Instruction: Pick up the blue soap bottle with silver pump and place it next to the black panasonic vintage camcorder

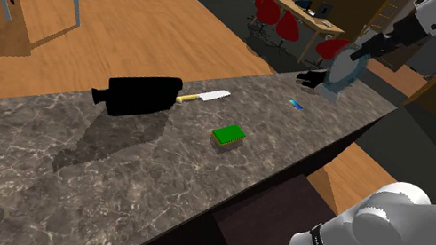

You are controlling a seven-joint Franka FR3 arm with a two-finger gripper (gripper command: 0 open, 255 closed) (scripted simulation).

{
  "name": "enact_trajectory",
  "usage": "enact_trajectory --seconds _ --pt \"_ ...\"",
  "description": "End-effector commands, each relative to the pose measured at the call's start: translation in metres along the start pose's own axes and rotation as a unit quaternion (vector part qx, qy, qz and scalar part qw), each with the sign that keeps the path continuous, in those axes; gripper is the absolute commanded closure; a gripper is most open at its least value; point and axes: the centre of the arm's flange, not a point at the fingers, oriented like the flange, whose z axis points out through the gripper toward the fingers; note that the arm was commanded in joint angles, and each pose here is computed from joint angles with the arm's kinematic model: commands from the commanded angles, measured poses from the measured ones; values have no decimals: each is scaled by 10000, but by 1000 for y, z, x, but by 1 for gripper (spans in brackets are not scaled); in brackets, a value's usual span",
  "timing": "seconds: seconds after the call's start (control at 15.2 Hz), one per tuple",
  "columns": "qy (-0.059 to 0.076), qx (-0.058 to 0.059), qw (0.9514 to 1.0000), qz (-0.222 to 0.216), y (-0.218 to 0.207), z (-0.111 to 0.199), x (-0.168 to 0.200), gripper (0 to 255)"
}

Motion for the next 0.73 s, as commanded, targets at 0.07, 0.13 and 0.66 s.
enact_trajectory --seconds 0.07,0.13,0.66 --pt "5 -1 10000 7 -38 7 13 255" --pt "5 -1 10000 7 -50 10 17 255" --pt "5 -1 10000 7 -147 35 51 255"
